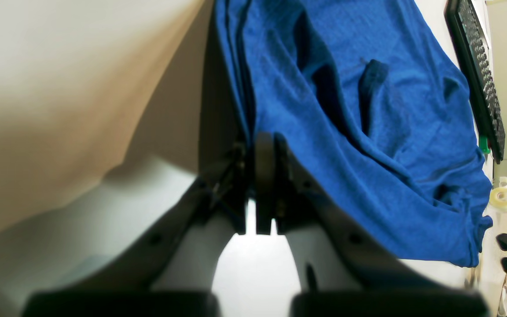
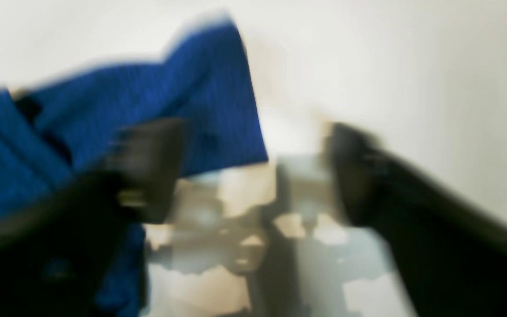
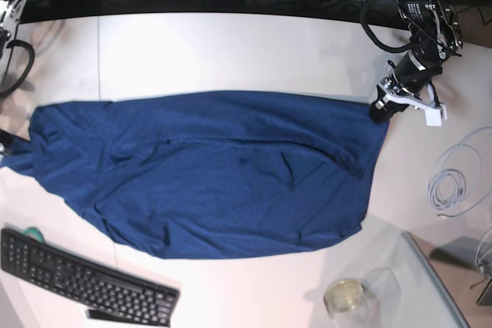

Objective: Layout the t-shirt on the table in an organized manner, then fold the t-shirt properly
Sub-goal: 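Pull the held edge corners apart with both grippers, stretching the shirt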

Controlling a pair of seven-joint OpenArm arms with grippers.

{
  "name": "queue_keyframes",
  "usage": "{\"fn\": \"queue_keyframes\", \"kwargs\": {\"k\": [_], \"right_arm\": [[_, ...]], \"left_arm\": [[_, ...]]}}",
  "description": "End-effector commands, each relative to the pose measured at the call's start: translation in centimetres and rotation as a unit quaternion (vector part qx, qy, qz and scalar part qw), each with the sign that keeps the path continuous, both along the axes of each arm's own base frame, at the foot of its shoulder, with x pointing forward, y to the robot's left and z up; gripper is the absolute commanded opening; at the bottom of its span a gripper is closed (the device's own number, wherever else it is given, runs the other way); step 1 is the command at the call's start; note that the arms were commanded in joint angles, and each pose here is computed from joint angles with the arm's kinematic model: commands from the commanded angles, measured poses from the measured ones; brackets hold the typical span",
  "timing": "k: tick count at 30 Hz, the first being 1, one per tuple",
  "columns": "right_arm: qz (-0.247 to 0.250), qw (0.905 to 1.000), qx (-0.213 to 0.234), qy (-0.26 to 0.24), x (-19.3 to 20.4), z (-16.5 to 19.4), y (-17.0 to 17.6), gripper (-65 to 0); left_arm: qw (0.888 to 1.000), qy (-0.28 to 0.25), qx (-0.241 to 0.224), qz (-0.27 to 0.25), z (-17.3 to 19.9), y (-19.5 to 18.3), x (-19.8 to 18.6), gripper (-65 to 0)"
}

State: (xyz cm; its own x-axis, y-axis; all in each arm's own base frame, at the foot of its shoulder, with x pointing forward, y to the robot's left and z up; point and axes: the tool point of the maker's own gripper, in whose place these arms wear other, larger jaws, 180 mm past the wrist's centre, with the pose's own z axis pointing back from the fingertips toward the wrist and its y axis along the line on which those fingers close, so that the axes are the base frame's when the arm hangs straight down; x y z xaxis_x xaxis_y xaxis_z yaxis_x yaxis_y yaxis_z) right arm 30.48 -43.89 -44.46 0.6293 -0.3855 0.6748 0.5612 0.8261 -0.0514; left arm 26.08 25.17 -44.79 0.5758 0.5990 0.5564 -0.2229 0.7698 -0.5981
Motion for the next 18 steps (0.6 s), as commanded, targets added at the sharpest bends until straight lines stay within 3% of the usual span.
{"fn": "queue_keyframes", "kwargs": {"k": [1, 3, 5, 7, 11, 18], "right_arm": [[-0.029, 0.9976, -0.028, -0.056, 0.1, 3.5, -2.5, -8.3], [-0.062, 0.9887, 0.006, -0.136, -1.8, 5.2, -1.3, -9.8], [-0.019, 0.9835, 0.054, -0.172, -3.0, 6.6, 2.5, -9.9], [0.004, 0.9782, 0.118, -0.171, -4.2, 6.5, 6.3, -10.5], [-0.039, 0.9556, 0.239, -0.168, -7.1, 3.9, 10.3, -10.5], [-0.063, 0.9420, 0.294, -0.148, -7.7, 0.5, 12.9, -10.7]], "left_arm": [[1.000, -0.028, 0.006, 0.003, 1.5, 0.7, 1.0, -65.0], [1.000, -0.030, 0.006, 0.003, 1.5, 0.7, 1.1, -65.0], [1.000, -0.029, 0.007, 0.004, 1.5, 0.7, 1.1, -65.0], [1.000, -0.030, 0.007, 0.003, 1.6, 0.8, 1.1, -65.0], [0.999, -0.031, 0.006, 0.002, 1.6, 0.7, 1.3, -65.0], [1.000, -0.030, 0.005, 0.002, 1.5, 0.6, 1.3, -65.0]]}}
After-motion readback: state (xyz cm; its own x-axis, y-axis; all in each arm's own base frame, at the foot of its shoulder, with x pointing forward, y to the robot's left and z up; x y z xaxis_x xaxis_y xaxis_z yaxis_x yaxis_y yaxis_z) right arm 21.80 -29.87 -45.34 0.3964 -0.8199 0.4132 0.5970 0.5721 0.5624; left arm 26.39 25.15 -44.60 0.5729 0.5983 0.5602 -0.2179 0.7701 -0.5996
